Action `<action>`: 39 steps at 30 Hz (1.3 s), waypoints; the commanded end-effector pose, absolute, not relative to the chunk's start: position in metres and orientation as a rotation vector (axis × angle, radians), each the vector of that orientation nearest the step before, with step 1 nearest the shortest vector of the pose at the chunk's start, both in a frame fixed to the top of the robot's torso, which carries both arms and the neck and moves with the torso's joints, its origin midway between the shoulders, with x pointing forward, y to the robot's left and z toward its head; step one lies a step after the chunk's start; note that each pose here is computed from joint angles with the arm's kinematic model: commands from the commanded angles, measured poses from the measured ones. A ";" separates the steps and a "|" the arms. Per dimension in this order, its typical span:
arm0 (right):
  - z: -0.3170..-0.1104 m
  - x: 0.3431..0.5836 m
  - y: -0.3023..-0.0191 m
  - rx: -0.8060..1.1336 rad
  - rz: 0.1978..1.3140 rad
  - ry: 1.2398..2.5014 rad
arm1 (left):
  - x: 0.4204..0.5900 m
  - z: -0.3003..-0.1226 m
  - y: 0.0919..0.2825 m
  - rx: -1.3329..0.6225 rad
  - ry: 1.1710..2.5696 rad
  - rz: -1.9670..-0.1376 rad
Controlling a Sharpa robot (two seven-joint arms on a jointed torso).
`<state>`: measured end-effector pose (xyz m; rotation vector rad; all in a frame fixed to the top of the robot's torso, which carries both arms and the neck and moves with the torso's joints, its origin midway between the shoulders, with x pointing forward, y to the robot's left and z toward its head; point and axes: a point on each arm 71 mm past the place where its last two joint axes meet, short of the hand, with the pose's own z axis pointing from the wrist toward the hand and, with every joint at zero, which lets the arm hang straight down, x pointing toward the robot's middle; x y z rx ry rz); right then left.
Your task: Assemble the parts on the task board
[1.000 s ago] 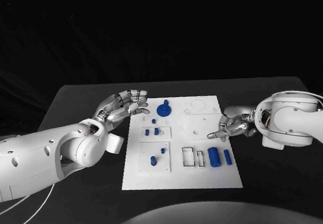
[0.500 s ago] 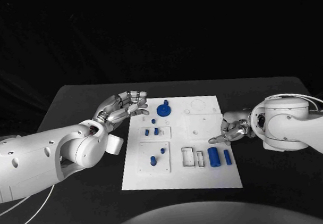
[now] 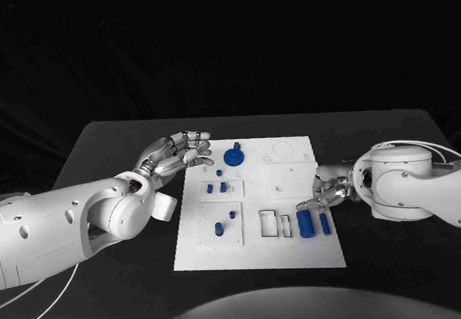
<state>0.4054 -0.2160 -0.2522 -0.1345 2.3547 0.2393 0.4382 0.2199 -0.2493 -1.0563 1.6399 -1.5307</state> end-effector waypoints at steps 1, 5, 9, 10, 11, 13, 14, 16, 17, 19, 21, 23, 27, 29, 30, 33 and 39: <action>-0.254 0.405 -0.216 -0.140 0.206 2.353 | 0.437 -0.250 0.217 -1.057 1.656 -1.558; -0.256 0.404 -0.214 -0.142 0.199 2.358 | 0.437 -0.250 0.216 -1.059 1.661 -1.559; -0.257 0.403 -0.212 -0.152 0.187 2.370 | 0.437 -0.251 0.217 -1.060 1.661 -1.560; -0.258 0.403 -0.211 -0.156 0.185 2.374 | 0.437 -0.251 0.217 -1.060 1.662 -1.559; -0.258 0.403 -0.211 -0.159 0.184 2.376 | 0.437 -0.251 0.217 -1.060 1.662 -1.559; -0.258 0.403 -0.210 -0.166 0.180 2.382 | 0.437 -0.251 0.217 -1.060 1.663 -1.560; -0.258 0.403 -0.209 -0.168 0.180 2.384 | 0.437 -0.251 0.217 -1.060 1.663 -1.560; -0.258 0.403 -0.209 -0.170 0.180 2.385 | 0.437 -0.251 0.216 -1.060 1.664 -1.560; -0.258 0.403 -0.208 -0.171 0.181 2.384 | 0.437 -0.251 0.216 -1.060 1.664 -1.560; -0.259 0.403 -0.207 -0.171 0.183 2.383 | 0.437 -0.251 0.216 -1.061 1.666 -1.561; -0.259 0.403 -0.206 -0.174 0.184 2.385 | 0.437 -0.251 0.216 -1.061 1.668 -1.562; -0.259 0.403 -0.206 -0.179 0.181 2.389 | 0.437 -0.252 0.216 -1.061 1.669 -1.562; -0.261 0.403 -0.205 -0.190 0.172 2.401 | 0.436 -0.252 0.217 -1.064 1.671 -1.560; -0.261 0.403 -0.205 -0.195 0.169 2.405 | 0.436 -0.252 0.218 -1.066 1.672 -1.557; -0.262 0.403 -0.204 -0.198 0.168 2.406 | 0.436 -0.252 0.218 -1.066 1.673 -1.555; -0.262 0.403 -0.202 -0.208 0.168 2.409 | 0.436 -0.252 0.219 -1.068 1.674 -1.553; -0.263 0.403 -0.199 -0.230 0.163 2.417 | 0.436 -0.252 0.218 -1.068 1.680 -1.557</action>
